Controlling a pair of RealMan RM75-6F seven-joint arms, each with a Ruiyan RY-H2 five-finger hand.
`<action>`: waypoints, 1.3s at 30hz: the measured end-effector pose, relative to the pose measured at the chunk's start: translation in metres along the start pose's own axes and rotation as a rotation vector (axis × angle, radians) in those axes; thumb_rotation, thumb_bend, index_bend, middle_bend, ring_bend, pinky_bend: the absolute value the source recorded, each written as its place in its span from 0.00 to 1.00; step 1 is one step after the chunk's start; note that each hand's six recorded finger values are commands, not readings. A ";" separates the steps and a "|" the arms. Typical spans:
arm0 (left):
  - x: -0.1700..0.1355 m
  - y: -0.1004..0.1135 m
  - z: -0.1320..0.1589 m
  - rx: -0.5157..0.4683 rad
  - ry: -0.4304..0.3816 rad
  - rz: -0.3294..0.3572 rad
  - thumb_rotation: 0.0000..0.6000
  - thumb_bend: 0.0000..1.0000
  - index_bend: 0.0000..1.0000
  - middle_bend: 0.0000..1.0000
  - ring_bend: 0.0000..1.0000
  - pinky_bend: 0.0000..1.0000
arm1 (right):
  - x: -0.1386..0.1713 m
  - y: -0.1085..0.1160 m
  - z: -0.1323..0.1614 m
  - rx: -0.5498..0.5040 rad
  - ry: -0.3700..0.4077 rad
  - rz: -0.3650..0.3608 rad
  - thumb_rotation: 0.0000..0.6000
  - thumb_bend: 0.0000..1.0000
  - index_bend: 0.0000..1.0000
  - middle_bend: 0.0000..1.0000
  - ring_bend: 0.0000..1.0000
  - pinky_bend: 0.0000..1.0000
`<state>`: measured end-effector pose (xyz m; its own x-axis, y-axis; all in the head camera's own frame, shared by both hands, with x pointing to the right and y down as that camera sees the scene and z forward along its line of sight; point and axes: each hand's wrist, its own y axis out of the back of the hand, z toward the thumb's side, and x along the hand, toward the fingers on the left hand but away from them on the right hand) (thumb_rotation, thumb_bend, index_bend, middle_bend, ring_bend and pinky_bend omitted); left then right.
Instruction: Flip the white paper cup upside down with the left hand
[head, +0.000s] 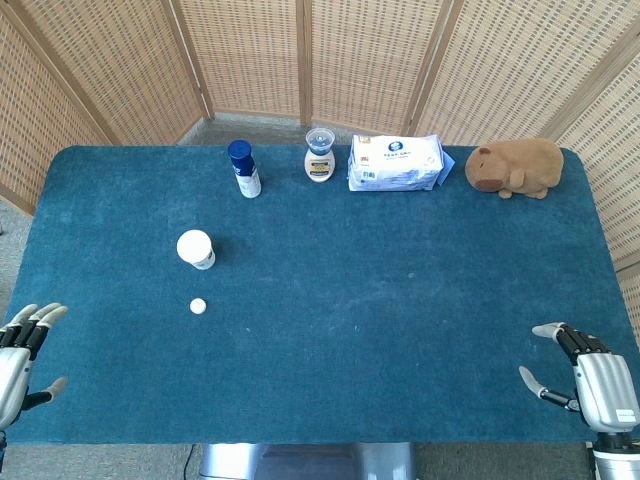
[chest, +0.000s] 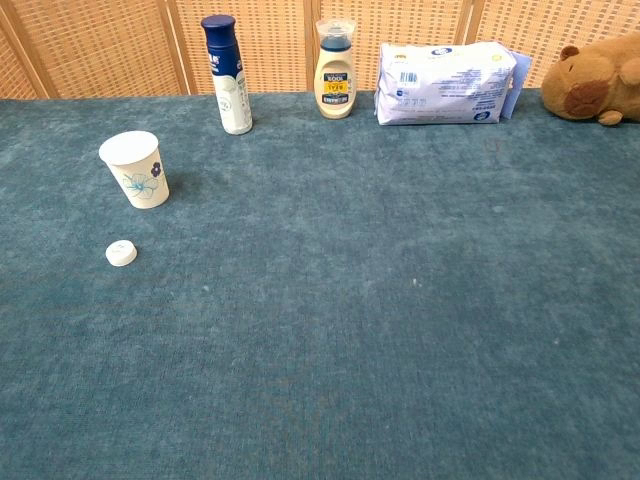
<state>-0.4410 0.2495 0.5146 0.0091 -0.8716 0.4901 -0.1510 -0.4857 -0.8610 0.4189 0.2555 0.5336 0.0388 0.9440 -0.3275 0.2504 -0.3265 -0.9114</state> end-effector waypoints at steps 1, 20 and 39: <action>0.001 -0.001 0.000 -0.001 0.000 -0.002 1.00 0.17 0.10 0.16 0.08 0.18 | 0.000 0.000 0.000 0.001 0.000 0.001 0.68 0.33 0.32 0.34 0.40 0.42; 0.008 0.010 0.004 0.070 -0.021 0.025 1.00 0.18 0.22 0.16 0.08 0.19 | 0.001 0.000 0.001 -0.014 0.003 0.001 0.69 0.33 0.32 0.34 0.41 0.43; 0.088 0.012 0.041 0.355 -0.057 -0.013 1.00 0.18 0.23 0.13 0.02 0.18 | 0.009 0.001 -0.021 -0.012 -0.046 0.002 0.69 0.33 0.32 0.34 0.41 0.43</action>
<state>-0.4017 0.1645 0.5413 0.0653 -0.8626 0.5016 0.2022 -0.4808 -0.8532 0.4401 0.2648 0.5345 -0.0053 0.9402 -0.3407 0.2616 -0.3275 -0.9079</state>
